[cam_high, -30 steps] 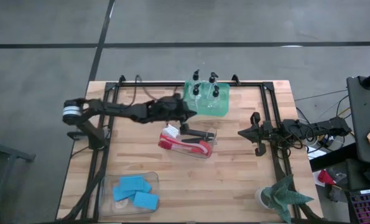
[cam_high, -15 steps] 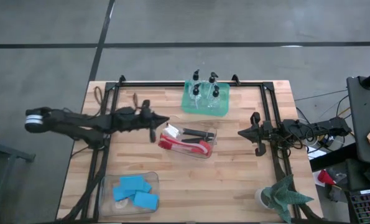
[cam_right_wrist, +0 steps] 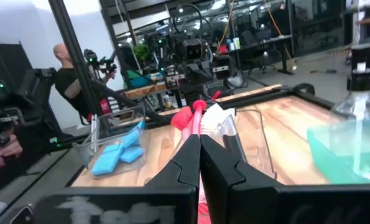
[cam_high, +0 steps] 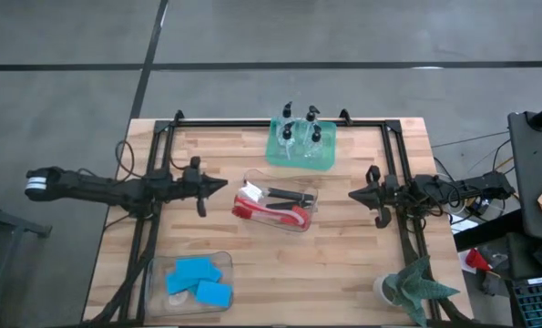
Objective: Pick & Place Kitchen Sink Supplies
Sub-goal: Return to Home Position
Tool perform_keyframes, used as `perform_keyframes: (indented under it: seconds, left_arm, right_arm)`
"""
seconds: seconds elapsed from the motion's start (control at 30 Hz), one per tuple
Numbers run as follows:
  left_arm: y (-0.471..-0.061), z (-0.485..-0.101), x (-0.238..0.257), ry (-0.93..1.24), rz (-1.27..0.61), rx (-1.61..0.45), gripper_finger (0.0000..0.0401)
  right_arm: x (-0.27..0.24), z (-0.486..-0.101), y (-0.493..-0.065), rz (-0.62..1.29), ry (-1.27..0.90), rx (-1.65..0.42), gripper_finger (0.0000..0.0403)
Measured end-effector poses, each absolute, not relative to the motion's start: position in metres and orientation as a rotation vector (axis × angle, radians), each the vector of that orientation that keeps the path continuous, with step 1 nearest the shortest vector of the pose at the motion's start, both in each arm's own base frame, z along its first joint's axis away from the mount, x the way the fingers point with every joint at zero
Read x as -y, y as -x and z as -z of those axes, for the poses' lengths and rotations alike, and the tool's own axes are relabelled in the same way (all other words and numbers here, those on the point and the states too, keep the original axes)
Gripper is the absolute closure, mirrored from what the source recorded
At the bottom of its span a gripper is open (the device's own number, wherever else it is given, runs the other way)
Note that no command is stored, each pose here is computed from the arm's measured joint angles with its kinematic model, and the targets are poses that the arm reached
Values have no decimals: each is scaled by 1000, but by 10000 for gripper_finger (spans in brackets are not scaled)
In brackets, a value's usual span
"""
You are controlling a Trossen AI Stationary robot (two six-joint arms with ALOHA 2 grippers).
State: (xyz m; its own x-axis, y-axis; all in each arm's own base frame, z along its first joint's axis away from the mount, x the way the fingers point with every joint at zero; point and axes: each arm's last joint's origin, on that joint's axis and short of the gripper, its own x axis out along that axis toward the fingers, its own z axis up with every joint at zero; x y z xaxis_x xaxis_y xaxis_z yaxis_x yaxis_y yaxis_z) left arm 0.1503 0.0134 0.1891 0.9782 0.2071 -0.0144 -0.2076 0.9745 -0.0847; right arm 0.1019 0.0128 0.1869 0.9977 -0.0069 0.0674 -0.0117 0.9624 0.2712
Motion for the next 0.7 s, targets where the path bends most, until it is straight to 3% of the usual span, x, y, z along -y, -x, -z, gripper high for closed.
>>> perform_keyframes:
  seconds: [0.43,0.7]
  left_arm:
    - [-125,-177,-12,110,-193,98,396]
    - [-122,-180,-10,104,-143,125,394]
  right_arm:
    - [-13,-186,-102,1,-194,60,394]
    - [-14,-167,-103,-43,-140,-85,394]
